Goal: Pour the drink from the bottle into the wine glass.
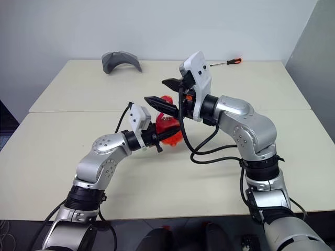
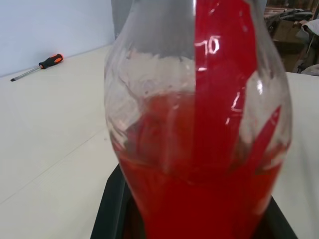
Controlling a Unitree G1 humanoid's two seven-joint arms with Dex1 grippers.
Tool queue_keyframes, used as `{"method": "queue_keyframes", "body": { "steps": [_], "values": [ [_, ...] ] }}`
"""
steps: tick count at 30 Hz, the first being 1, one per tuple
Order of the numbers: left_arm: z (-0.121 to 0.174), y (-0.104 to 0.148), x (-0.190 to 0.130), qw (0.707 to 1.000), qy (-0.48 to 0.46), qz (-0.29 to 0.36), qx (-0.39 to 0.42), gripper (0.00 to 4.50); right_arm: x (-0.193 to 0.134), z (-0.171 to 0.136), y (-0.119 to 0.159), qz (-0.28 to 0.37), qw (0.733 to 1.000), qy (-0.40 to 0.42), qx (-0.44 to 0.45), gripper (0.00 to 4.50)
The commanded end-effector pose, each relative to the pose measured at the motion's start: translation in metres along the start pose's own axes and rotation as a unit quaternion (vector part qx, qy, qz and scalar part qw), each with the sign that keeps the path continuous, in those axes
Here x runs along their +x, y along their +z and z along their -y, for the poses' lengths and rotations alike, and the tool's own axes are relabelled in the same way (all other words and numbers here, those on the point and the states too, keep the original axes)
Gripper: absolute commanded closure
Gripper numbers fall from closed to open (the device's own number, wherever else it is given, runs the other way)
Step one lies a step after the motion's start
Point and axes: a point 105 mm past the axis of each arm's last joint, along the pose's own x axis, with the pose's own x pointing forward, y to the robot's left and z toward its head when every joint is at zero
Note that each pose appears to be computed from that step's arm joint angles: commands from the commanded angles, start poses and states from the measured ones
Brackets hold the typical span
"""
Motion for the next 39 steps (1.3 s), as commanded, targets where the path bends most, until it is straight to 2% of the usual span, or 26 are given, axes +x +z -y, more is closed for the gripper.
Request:
{"method": "queue_keyframes", "body": {
  "steps": [1,12,16,19,20,26,31,34,39],
  "values": [
    [-0.005,0.022,0.001,0.999,0.008,0.03,0.031,3.46,-0.001,-0.006,0.006,0.011,1.0,0.015,-0.01,0.58],
    [-0.009,0.026,0.005,0.999,0.01,0.037,0.033,3.46,0.001,-0.004,0.004,0.013,1.0,0.016,-0.004,0.58],
    [-0.006,0.025,0.005,0.999,0.008,0.037,0.032,3.46,0.001,-0.003,0.01,0.027,1.0,0.011,0.009,1.82],
    [-0.003,0.024,0.004,0.999,0.005,0.037,0.031,3.47,0.001,-0.003,0.011,0.03,0.999,0.008,0.014,2.98],
    [-0.003,0.024,0.004,0.999,0.005,0.037,0.031,3.47,0.001,-0.003,0.011,0.033,0.999,0.008,0.018,3.24],
    [0.004,0.024,0.001,0.999,-0.001,0.037,0.03,3.47,0.002,-0.009,0.011,0.035,0.999,0.019,0.019,3.23],
    [0.019,0.028,-0.008,0.999,-0.03,0.036,0.026,3.47,0.001,-0.025,0.015,0.037,0.995,0.09,-0.001,3.23],
    [0.054,0.035,-0.034,0.995,-0.093,0.025,0.026,3.48,-0.007,-0.042,0.013,0.019,0.975,0.222,-0.003,3.23],
    [0.082,0.042,-0.062,0.991,-0.13,0.004,0.025,3.48,-0.014,-0.047,0.006,-0.011,0.946,0.323,-0.024,3.23]
  ]
}}
